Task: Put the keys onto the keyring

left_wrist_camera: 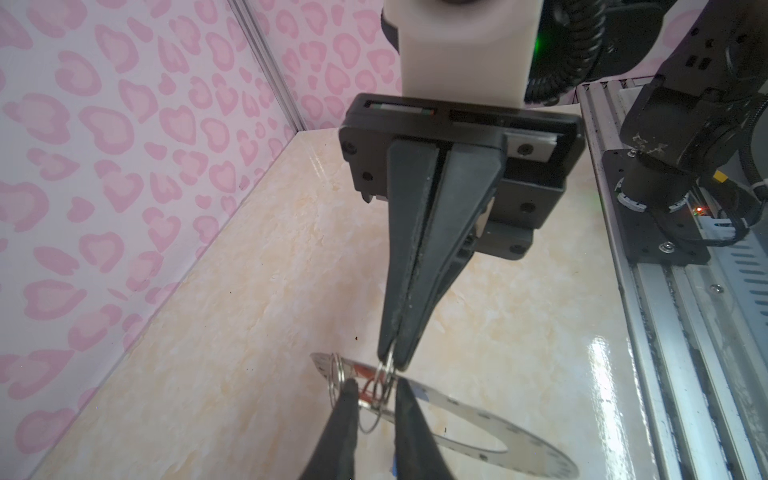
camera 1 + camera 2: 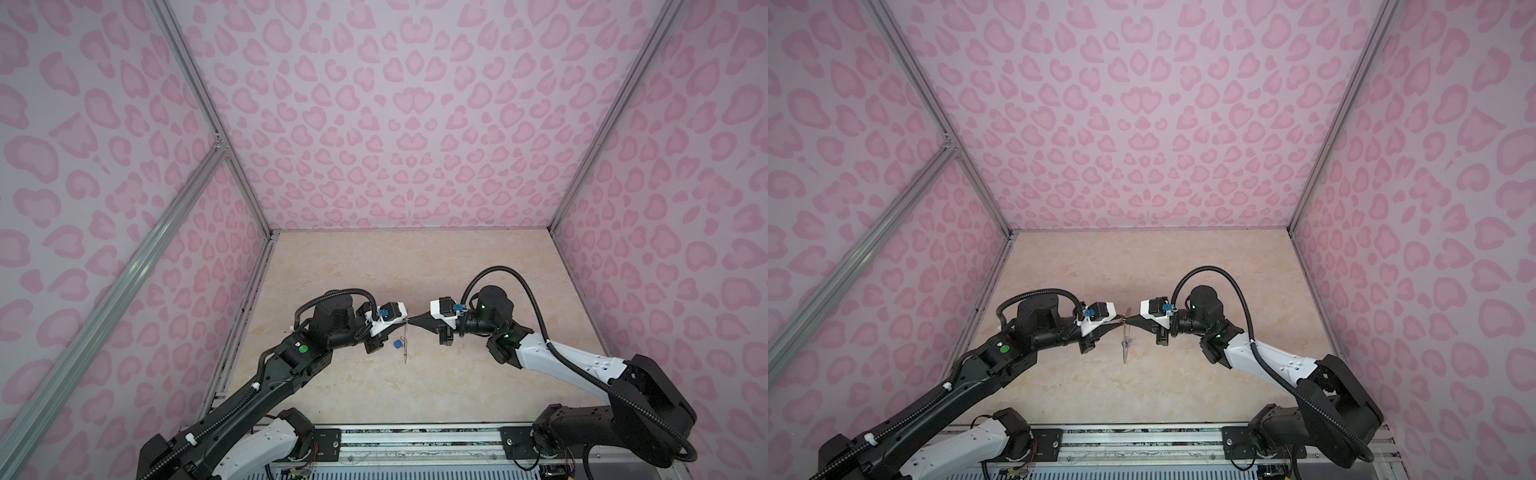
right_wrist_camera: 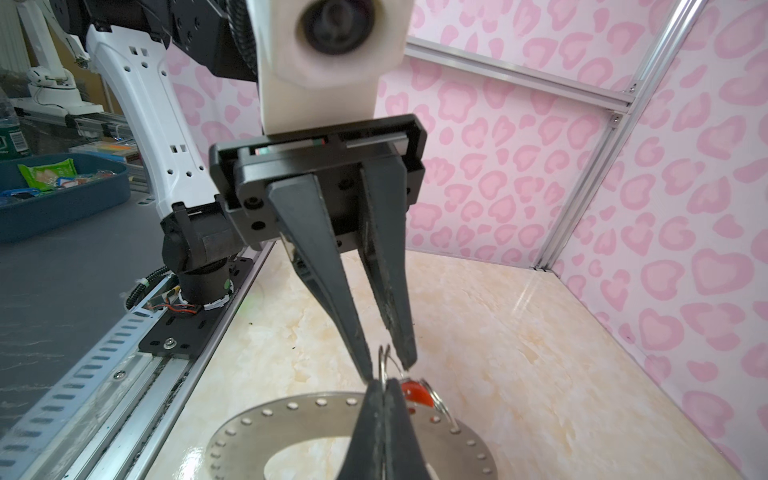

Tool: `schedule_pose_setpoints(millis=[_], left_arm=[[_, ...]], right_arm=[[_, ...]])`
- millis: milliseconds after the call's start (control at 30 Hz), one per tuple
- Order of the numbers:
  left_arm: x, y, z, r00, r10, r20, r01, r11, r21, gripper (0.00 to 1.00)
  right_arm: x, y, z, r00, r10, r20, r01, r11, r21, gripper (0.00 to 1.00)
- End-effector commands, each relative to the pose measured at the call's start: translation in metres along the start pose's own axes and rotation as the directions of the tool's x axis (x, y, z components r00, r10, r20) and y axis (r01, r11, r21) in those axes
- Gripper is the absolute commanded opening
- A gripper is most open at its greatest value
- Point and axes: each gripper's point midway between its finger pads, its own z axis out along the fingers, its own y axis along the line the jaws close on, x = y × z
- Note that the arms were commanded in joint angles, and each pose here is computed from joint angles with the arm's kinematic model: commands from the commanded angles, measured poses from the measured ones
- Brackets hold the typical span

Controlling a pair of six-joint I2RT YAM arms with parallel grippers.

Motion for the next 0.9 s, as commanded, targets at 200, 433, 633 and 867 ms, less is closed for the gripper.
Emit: schedule_pose_setpoints(millis=[200,433,633,867], left_arm=[[-0.007,-0.004,-0.003,0.999,0.027,0.021,-0.028,0.999,0.022,0.12],[-0.005,-0.005,-0.004,0.999,0.033,0.008,-0.033,0.999,0.028,0.03],[0.001,0.004,-0.005,0.994,0.043,-0.105,-0.043,0.999,0.001,0.03],[0.001,0.013,-0.007,0.975,0.013,-0.222,-0.019,1.0,-0.022,0.03]], right_arm=[[-0.004,0.002,0.001,0.999,-0.033,0.001,0.033,0.999,-0.017,0.0],[-0.005,-0.004,0.002,1.0,-0.031,0.001,0.031,1.0,0.004,0.0],[0.008,-0.023,-0.007,0.988,-0.072,-0.134,0.092,0.984,0.153,0.25],[0.001,-0.022,-0.011,0.963,-0.156,-0.219,0.205,0.954,0.22,0.26]])
